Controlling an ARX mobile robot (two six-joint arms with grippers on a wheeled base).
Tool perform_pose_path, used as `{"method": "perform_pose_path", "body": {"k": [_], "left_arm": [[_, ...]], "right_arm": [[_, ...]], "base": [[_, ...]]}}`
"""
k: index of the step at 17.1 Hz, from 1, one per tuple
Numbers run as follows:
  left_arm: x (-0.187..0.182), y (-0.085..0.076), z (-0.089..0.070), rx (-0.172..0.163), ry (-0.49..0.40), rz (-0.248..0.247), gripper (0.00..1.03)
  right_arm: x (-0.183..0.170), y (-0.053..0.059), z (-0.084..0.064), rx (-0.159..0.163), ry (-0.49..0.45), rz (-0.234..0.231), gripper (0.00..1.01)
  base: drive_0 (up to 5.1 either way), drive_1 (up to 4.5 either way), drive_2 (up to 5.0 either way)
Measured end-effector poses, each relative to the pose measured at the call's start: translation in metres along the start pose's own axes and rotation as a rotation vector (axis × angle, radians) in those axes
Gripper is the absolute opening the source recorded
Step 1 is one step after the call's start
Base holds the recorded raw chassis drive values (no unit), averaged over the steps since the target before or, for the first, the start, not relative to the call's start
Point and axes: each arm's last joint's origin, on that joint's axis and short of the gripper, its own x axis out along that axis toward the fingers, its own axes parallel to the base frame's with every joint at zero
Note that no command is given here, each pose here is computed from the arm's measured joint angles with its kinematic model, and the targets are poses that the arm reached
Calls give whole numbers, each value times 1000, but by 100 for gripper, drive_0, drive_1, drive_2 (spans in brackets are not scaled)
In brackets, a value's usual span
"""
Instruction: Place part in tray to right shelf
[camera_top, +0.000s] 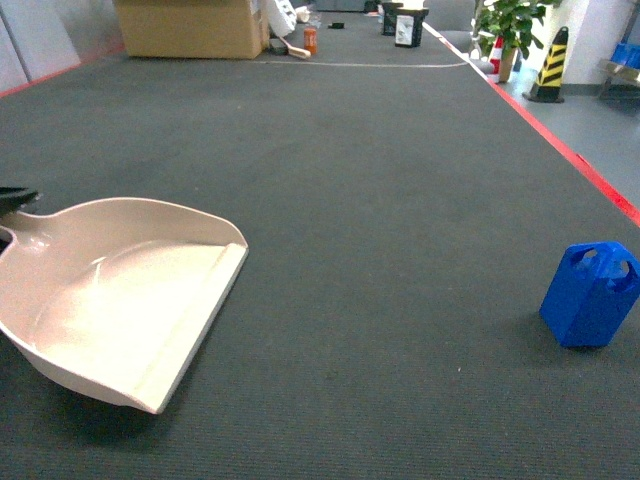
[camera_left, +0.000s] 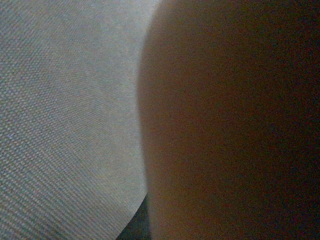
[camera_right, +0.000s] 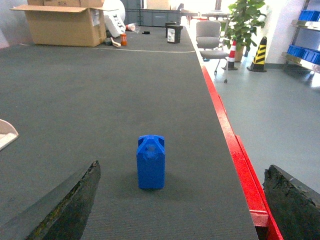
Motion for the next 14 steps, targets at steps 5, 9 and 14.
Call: {"method": "perform_pose_path", "body": {"k": [5, 9, 14], "left_arm": [[-10, -14, 1, 9, -16, -43, 15], [-20, -36, 1, 5, -32, -108, 15], [-41, -98, -140, -234, 186, -144, 14]], "right_arm": [[0, 0, 0, 0, 0, 0, 98], [0, 0, 0, 0, 0, 0, 98], [0, 0, 0, 0, 0, 0, 98]], "base": [[0, 0, 0], [0, 0, 0], [0, 0, 0]]}}
